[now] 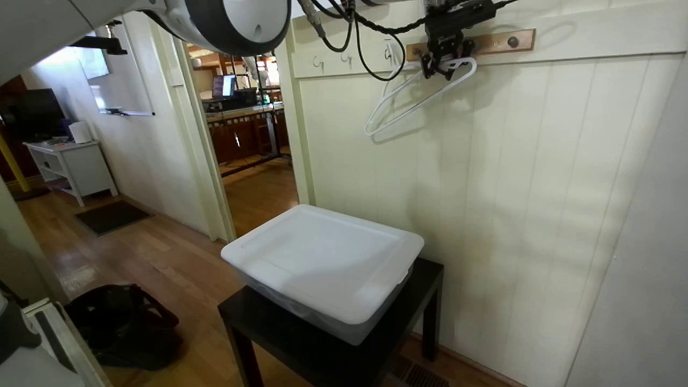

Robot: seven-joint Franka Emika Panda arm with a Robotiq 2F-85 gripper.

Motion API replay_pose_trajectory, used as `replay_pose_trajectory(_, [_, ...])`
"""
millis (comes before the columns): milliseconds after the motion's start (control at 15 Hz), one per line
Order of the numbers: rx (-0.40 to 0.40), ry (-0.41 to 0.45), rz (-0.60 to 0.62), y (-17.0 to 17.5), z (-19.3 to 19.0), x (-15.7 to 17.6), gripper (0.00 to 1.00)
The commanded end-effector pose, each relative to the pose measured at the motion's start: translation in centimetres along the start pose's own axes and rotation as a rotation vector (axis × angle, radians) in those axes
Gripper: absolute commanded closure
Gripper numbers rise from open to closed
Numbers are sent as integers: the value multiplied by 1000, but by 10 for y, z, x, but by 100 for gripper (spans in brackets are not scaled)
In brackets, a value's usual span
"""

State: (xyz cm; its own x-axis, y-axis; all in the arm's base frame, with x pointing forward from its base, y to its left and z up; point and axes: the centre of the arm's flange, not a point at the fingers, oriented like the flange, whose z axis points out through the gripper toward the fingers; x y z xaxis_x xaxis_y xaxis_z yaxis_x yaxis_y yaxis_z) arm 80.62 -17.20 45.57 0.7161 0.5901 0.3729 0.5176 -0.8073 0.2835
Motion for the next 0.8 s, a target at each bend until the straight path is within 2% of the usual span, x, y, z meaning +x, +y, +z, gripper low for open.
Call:
replay_pose_trajectory(0, [76, 4, -20, 40, 21, 33, 100])
replay_pose_trajectory(200, [105, 0, -29, 38, 29, 33, 100])
replay_pose_trajectory(733, [82, 2, -45, 36, 3, 35, 100])
